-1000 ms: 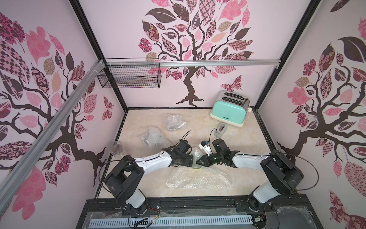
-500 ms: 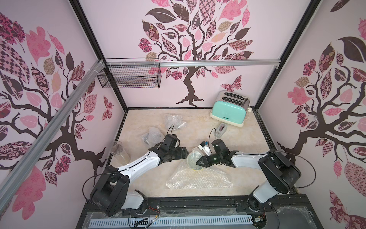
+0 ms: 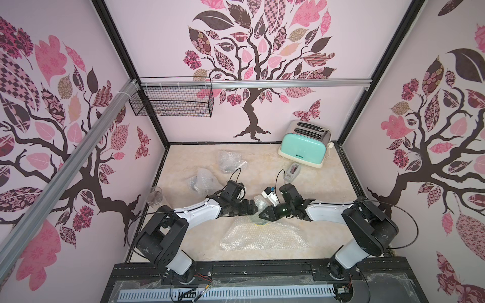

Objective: Wrap bowls in bubble wrap
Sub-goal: Wrap the bowl in bubble wrap.

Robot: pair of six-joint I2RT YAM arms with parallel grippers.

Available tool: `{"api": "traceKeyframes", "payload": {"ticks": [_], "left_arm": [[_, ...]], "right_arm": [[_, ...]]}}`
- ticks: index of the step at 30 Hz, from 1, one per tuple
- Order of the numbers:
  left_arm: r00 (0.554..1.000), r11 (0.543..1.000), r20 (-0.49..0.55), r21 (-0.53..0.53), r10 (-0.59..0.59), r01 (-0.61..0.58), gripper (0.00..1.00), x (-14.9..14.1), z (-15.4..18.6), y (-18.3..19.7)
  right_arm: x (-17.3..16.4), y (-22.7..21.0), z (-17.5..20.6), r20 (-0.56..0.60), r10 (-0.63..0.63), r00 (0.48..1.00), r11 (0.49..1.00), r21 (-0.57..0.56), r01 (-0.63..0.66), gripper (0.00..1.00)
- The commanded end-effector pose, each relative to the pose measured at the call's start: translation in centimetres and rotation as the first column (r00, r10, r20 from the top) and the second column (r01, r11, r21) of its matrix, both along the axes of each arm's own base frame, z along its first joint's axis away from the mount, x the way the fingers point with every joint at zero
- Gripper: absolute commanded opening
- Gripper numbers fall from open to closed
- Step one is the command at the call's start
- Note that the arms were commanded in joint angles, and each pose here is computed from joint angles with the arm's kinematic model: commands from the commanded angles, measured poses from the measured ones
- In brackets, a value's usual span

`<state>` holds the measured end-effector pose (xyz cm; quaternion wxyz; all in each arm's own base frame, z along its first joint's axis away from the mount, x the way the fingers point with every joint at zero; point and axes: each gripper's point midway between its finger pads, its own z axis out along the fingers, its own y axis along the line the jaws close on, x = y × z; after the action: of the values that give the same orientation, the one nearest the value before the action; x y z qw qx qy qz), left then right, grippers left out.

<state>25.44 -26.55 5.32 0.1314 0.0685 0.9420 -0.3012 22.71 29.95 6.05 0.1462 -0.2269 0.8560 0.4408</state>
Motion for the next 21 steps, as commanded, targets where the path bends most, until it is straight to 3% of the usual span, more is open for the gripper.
{"api": "traceKeyframes", "payload": {"ticks": [1,6,12,19,21], "left_arm": [[0.999,1.0,0.036,0.013,-0.022,0.021,0.89,0.7,0.3,-0.6],[1.0,0.998,0.014,0.052,-0.02,0.019,0.88,0.8,-0.7,-0.4],[1.0,0.985,-0.023,0.172,0.004,0.001,0.76,0.6,-3.1,1.1],[0.998,0.978,-0.048,0.207,0.028,-0.017,0.68,0.2,-4.5,1.8],[0.998,0.978,-0.051,0.209,0.029,-0.018,0.68,0.2,-4.6,1.9]], "right_arm": [[-0.3,0.5,-0.4,-0.005,0.033,0.999,0.999,-0.015,-0.033,0.19],[-0.5,0.7,-0.7,-0.008,0.042,0.999,0.999,-0.031,-0.042,0.2],[-0.3,0.8,0.0,0.02,0.04,0.999,0.999,-0.036,-0.039,0.23],[0.6,0.0,3.3,0.145,-0.016,0.989,1.0,-0.022,0.02,0.51],[0.9,-0.5,4.6,0.196,-0.043,0.98,0.999,-0.013,0.047,0.55]]}}
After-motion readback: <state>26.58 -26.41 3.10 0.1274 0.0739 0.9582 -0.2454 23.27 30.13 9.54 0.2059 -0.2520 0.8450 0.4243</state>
